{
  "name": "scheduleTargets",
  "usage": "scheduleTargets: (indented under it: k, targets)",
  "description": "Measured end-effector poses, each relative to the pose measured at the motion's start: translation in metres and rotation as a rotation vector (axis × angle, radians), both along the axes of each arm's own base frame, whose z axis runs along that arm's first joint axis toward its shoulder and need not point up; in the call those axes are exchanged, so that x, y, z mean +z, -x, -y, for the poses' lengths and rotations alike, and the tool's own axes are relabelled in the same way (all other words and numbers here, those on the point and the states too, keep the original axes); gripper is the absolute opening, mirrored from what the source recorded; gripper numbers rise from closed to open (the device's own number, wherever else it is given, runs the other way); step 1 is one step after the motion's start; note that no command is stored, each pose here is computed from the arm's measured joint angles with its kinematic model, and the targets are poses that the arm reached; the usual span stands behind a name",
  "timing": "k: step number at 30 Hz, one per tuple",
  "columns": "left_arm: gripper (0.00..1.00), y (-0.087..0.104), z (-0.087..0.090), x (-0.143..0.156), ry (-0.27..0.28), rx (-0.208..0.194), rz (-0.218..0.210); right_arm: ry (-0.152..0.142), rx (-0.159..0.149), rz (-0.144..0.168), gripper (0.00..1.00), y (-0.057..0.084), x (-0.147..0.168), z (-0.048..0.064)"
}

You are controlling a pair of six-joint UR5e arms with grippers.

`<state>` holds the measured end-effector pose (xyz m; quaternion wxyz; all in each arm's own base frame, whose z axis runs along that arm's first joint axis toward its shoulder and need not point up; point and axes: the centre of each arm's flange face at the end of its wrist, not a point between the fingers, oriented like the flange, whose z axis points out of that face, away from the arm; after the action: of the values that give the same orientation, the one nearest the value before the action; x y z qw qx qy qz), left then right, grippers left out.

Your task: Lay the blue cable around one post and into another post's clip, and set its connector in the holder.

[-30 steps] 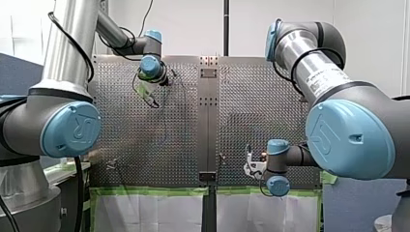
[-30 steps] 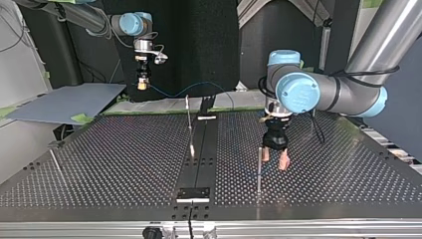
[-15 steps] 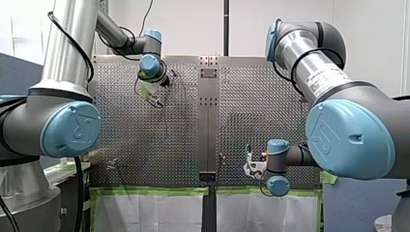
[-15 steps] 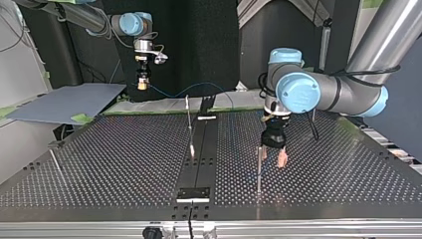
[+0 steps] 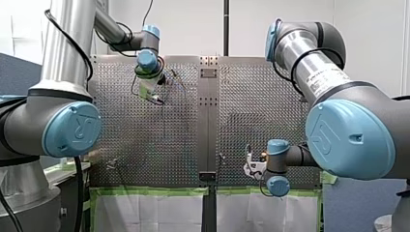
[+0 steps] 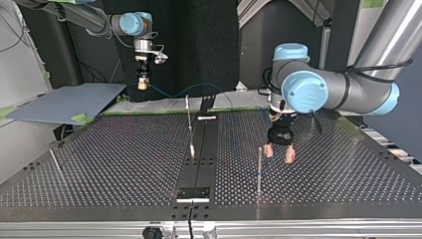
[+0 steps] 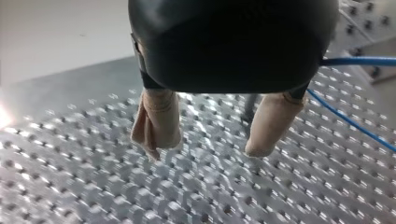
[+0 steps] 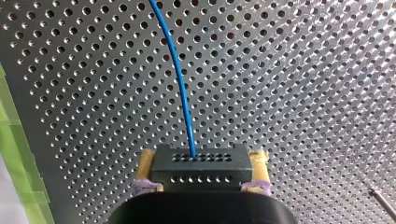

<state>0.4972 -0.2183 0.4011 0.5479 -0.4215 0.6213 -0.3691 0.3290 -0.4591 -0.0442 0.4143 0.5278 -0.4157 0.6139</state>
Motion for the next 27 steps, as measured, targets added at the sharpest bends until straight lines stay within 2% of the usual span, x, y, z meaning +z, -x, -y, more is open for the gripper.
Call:
scheduleTargets:
  k: [8, 19, 24, 27]
  targets:
    - [1.00, 0.0043, -0.0038, 0.0100, 0.077, 0.019, 0.016, 0.000, 0.002, 0.000, 0.12, -0.0011, 0.0000, -0.0007]
    - [1.00, 0.0033, 0.0019, 0.0104, 0.194, -0.026, 0.017, 0.001, 0.005, 0.001, 0.12, -0.0024, 0.0002, -0.0014]
    - [1.00, 0.0041, 0.0028, 0.0097, 0.238, -0.026, 0.010, 0.002, 0.007, 0.001, 0.12, -0.0034, 0.0003, -0.0021]
    - [1.00, 0.0050, 0.0015, 0.0087, 0.262, -0.011, 0.000, 0.003, 0.007, 0.001, 0.12, -0.0035, 0.0003, -0.0021]
